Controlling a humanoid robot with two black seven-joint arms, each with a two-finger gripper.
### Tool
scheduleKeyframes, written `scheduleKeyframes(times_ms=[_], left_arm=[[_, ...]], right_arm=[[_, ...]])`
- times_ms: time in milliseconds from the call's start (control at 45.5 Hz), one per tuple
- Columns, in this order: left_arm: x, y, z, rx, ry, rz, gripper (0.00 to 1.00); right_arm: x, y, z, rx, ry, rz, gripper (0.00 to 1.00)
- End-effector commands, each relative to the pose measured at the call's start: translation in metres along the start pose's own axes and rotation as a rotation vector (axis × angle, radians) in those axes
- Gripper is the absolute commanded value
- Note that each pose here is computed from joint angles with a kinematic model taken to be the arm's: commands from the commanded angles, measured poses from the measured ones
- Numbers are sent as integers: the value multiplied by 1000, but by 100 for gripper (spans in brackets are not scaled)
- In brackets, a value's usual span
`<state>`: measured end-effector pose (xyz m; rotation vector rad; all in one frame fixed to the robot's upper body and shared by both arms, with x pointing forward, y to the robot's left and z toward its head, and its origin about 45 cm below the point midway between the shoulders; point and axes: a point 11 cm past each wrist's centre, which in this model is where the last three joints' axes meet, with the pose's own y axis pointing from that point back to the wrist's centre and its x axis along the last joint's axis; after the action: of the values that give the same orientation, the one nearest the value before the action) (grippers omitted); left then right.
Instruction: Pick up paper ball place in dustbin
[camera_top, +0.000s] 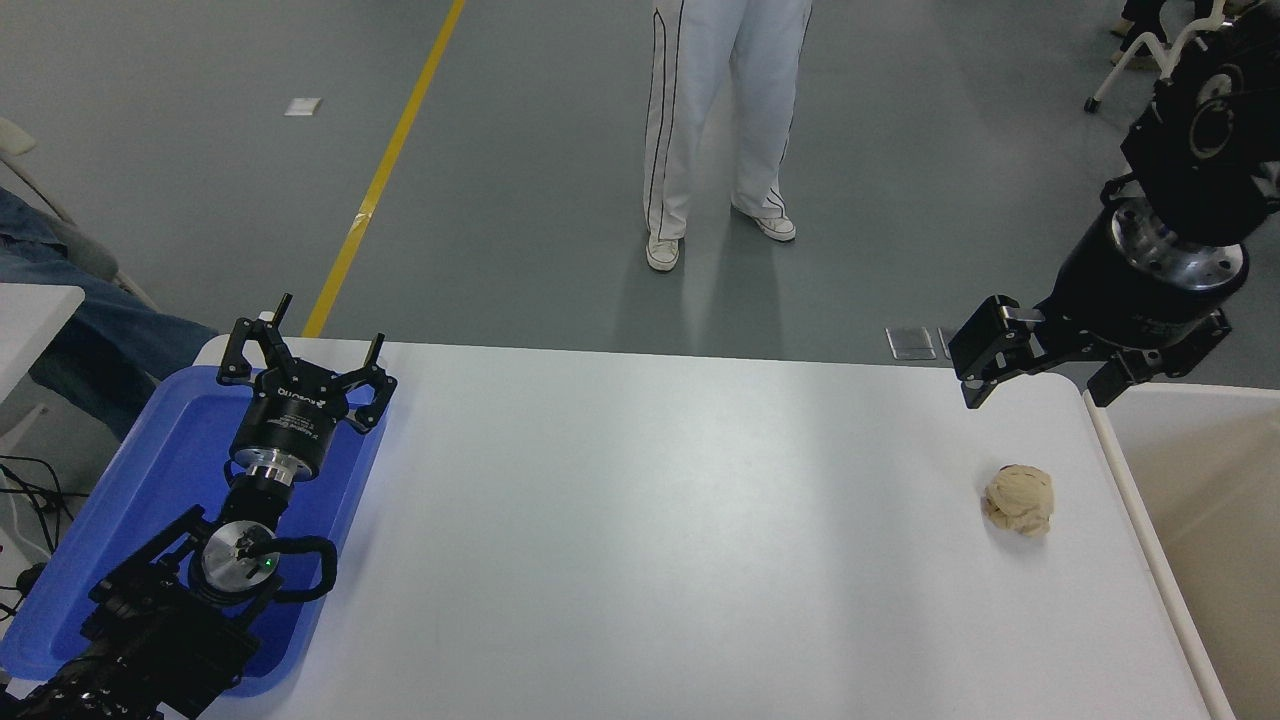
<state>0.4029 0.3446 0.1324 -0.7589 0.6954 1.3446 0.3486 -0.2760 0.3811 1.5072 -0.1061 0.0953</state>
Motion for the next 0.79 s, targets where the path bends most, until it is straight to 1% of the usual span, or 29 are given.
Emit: scheduleKeyframes(times_ms=[0,769], left_arm=[[0,0,0,0,0,1,100],[0,0,0,0,1,0,100]], right_arm=[[1,1,0,1,-1,4,100],[2,2,-2,0,5,8,100]])
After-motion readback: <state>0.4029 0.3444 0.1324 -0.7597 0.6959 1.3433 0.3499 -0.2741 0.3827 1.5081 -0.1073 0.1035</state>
